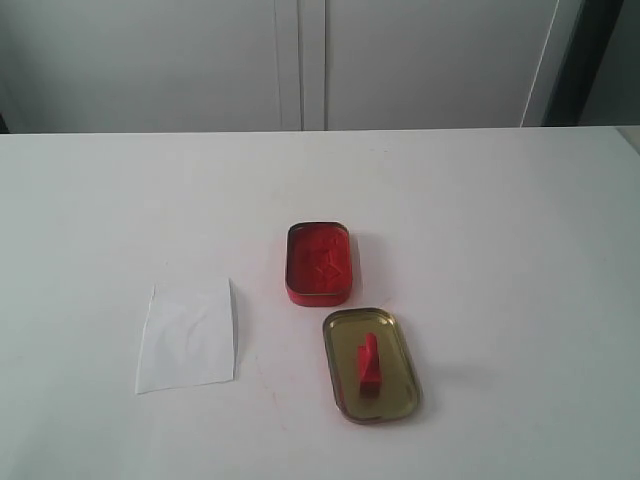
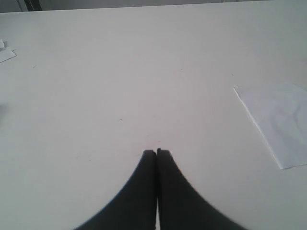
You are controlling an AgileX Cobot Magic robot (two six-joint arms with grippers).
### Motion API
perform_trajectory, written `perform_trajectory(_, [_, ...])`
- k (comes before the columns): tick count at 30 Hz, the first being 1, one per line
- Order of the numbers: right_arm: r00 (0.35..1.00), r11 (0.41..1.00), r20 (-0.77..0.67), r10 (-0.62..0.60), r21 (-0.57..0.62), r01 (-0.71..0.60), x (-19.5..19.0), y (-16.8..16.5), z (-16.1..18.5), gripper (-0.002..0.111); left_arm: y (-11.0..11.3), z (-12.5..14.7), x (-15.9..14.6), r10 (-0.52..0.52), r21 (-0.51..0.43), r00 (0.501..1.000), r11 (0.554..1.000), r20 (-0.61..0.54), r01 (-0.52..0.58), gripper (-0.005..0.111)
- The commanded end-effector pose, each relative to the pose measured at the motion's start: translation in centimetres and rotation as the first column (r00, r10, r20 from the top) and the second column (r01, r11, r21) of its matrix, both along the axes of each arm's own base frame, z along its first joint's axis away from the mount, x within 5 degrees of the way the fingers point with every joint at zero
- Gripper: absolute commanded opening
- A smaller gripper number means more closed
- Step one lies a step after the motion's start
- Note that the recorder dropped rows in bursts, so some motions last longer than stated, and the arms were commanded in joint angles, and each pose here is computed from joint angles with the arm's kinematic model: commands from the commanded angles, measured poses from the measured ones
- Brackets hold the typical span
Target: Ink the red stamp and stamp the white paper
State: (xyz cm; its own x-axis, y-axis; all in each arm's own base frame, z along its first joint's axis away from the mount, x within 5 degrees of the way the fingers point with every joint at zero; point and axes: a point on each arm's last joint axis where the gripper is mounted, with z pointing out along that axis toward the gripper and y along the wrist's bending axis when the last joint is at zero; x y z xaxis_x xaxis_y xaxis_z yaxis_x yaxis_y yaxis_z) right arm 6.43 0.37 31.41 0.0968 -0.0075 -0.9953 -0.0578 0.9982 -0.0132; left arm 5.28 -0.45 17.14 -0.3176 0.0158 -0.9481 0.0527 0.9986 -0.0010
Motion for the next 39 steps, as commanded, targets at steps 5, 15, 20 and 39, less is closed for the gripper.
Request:
perform_trajectory(5, [0.947, 0.993, -0.322, 0.006, 0.111, 0.032, 4.2, 0.2, 2.7, 0.0, 0.0, -0.2, 0.0, 0.002, -0.004, 1.0, 1.0, 0.002, -0.002, 0.0])
perform_trajectory(15, [0.772, 0.989, -0.634, 0.046, 0.14, 0.056, 9.8, 1.0, 3.3, 0.0, 0.0, -0.2, 0.0, 0.002, -0.004, 1.0, 1.0, 0.002, -0.002, 0.0])
perform_trajectory(20, [0.691, 0.988, -0.714, 0.113, 0.156, -0.001, 12.3, 1.9, 2.5, 0.0, 0.0, -0.2, 0.0, 0.002, -0.004, 1.0, 1.0, 0.002, -0.002, 0.0])
perform_trajectory(39, [0.406, 0.952, -0.878, 0.253, 0.151, -0.268, 16.2, 9.8, -3.0, 0.0, 0.0, -0.2, 0.0, 0.002, -0.004, 1.0, 1.0, 0.002, -0.002, 0.0])
